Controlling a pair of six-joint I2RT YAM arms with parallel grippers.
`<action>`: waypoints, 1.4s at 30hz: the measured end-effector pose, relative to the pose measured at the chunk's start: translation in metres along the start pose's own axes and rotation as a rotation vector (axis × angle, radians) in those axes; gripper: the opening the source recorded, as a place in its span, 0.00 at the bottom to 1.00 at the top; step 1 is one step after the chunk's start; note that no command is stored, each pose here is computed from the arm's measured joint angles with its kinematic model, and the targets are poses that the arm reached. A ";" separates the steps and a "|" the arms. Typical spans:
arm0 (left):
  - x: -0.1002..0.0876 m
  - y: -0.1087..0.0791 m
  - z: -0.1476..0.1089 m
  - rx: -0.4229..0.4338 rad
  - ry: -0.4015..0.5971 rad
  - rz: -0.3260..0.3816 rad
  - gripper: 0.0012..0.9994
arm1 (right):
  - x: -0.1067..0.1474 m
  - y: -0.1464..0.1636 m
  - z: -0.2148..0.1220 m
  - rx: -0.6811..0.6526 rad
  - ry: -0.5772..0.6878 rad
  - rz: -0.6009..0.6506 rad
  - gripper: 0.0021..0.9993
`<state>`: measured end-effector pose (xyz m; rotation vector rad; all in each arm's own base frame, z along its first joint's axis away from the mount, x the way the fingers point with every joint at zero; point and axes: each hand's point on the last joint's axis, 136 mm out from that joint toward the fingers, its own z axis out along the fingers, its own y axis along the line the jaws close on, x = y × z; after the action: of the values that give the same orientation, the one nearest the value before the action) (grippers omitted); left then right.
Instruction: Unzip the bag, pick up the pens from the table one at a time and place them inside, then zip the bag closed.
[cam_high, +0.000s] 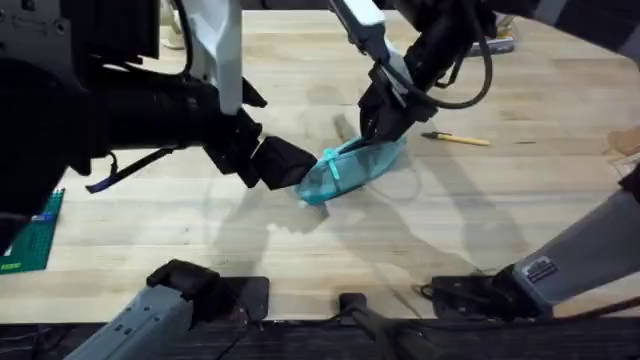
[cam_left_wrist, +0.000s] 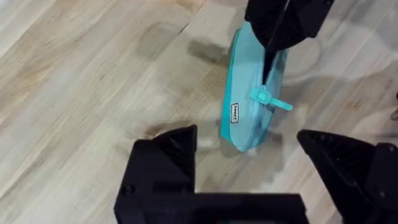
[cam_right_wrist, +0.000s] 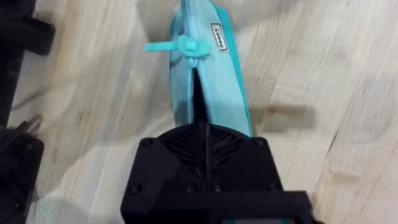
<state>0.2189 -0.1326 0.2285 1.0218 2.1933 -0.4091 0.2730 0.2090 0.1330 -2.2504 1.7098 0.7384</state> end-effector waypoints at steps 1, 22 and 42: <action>0.000 0.000 0.000 0.000 0.000 0.000 0.99 | 0.001 -0.001 0.001 -0.001 0.000 0.001 0.03; 0.002 0.003 0.000 -0.020 0.010 -0.001 0.99 | 0.019 -0.015 0.046 -0.113 -0.036 0.069 0.03; 0.002 0.003 0.000 -0.020 0.010 0.000 0.99 | 0.018 -0.015 0.046 -0.115 -0.039 0.067 1.00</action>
<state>0.2207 -0.1293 0.2273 1.0149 2.2022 -0.3817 0.2784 0.2198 0.0826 -2.2455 1.7746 0.9115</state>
